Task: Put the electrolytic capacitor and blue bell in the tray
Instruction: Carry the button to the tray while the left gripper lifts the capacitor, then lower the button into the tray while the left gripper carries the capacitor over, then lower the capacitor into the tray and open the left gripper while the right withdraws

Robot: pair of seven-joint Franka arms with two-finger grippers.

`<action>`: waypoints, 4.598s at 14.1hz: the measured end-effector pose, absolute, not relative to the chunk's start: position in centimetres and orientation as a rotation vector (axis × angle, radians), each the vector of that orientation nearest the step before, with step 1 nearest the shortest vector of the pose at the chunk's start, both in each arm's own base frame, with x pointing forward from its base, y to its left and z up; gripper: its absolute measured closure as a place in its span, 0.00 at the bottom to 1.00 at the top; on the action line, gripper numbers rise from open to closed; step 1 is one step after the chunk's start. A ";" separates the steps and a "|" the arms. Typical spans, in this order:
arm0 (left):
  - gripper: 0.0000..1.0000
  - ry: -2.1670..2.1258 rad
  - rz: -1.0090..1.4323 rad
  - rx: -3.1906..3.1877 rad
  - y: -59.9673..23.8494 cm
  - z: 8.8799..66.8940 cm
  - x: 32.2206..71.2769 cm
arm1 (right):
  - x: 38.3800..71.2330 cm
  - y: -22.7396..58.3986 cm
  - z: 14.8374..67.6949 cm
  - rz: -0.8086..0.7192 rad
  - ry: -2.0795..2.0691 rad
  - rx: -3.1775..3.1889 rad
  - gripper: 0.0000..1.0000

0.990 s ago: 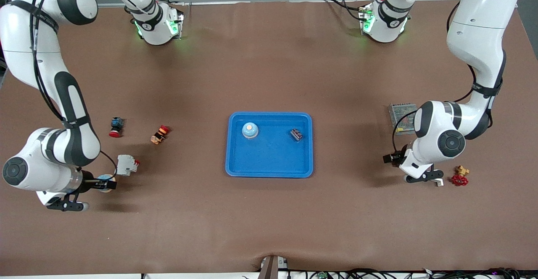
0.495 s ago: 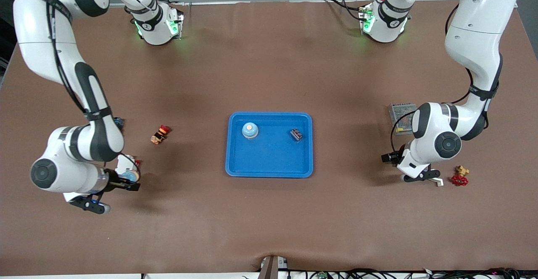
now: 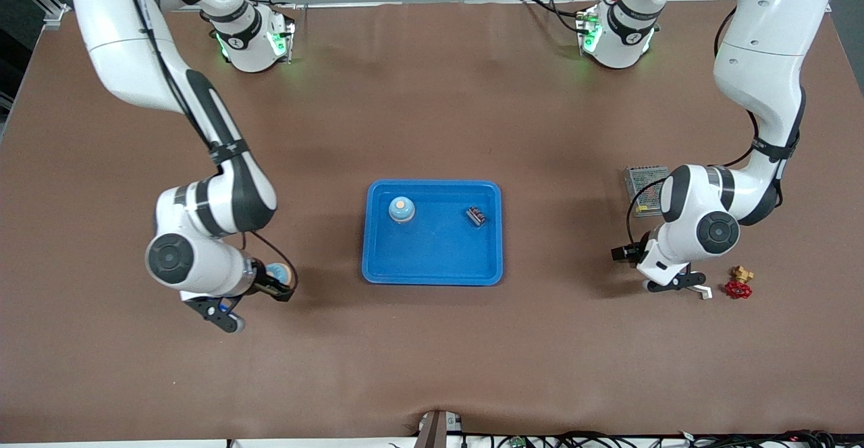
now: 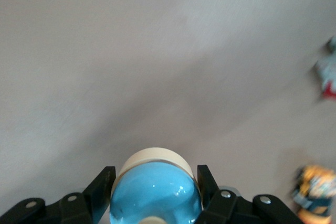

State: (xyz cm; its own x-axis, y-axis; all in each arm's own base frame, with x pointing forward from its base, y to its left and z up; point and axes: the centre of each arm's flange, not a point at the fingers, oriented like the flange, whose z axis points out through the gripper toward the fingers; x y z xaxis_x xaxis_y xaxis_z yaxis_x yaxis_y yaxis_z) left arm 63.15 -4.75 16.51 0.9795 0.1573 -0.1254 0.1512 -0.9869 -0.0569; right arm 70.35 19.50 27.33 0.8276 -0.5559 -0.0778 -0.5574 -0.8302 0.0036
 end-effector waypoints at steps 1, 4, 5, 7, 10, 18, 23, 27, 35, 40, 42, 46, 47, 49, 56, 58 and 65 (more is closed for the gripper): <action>0.00 -0.240 0.201 -3.079 -4.8 16.5 63.1 | 69.8 21.6 27.4 0.117 0.954 -2.973 0.31; 0.01 -0.239 0.200 -3.079 -4.8 16.5 63.1 | 67.7 27.9 27.5 0.107 1.061 -2.935 0.31; 0.04 -0.237 0.197 -3.080 -4.9 16.5 63.1 | 67.0 29.8 27.6 0.104 1.088 -2.912 0.31; 0.26 -0.234 0.190 -3.082 -5.0 16.7 63.2 | 65.7 33.3 27.8 0.089 1.133 -2.863 0.31; 0.57 -0.239 0.181 -3.082 -4.8 17.1 63.3 | 64.1 37.1 27.8 0.042 1.180 -2.802 0.31; 0.68 -0.236 0.173 -3.083 -5.0 17.1 63.4 | 60.5 41.2 22.1 0.030 1.204 -2.767 0.31; 0.68 -0.242 0.109 -3.092 -5.2 19.0 65.1 | 60.0 41.4 20.5 0.051 1.205 -2.785 0.31; 0.68 -0.251 0.123 -3.081 -6.0 22.5 67.2 | 60.0 41.4 19.4 0.051 1.222 -2.775 0.31; 0.68 -0.594 0.047 -3.035 -19.6 26.6 66.9 | 59.8 41.3 17.8 0.059 1.230 -2.779 0.31; 0.68 -0.680 0.071 -2.991 -26.6 27.4 64.7 | 60.0 41.3 17.9 0.044 1.240 -2.759 0.26; 0.68 -0.710 0.071 -2.981 -27.9 27.5 64.3 | 60.1 41.4 17.6 0.031 1.241 -2.744 0.09; 0.68 -0.787 0.043 -2.975 -32.5 27.4 63.4 | 60.2 41.5 17.5 0.023 1.236 -2.737 0.00; 0.68 -0.794 0.039 -2.975 -33.9 27.2 63.0 | 60.2 41.6 17.7 0.020 1.234 -2.735 0.00; 0.68 -0.809 0.039 -2.970 -36.0 26.7 62.1 | 60.4 41.8 18.1 0.014 1.229 -2.729 0.00; 0.68 -0.898 0.037 -2.946 -39.9 24.5 60.5 | 61.1 41.9 22.3 0.129 1.218 -2.864 0.00; 0.68 -0.930 0.000 -2.974 -41.2 23.8 60.3 | 61.5 41.4 24.5 0.163 1.208 -2.905 0.00; 0.68 -0.962 -0.044 -3.013 -43.8 21.8 59.5 | 67.6 30.9 31.5 0.198 0.932 -3.012 0.00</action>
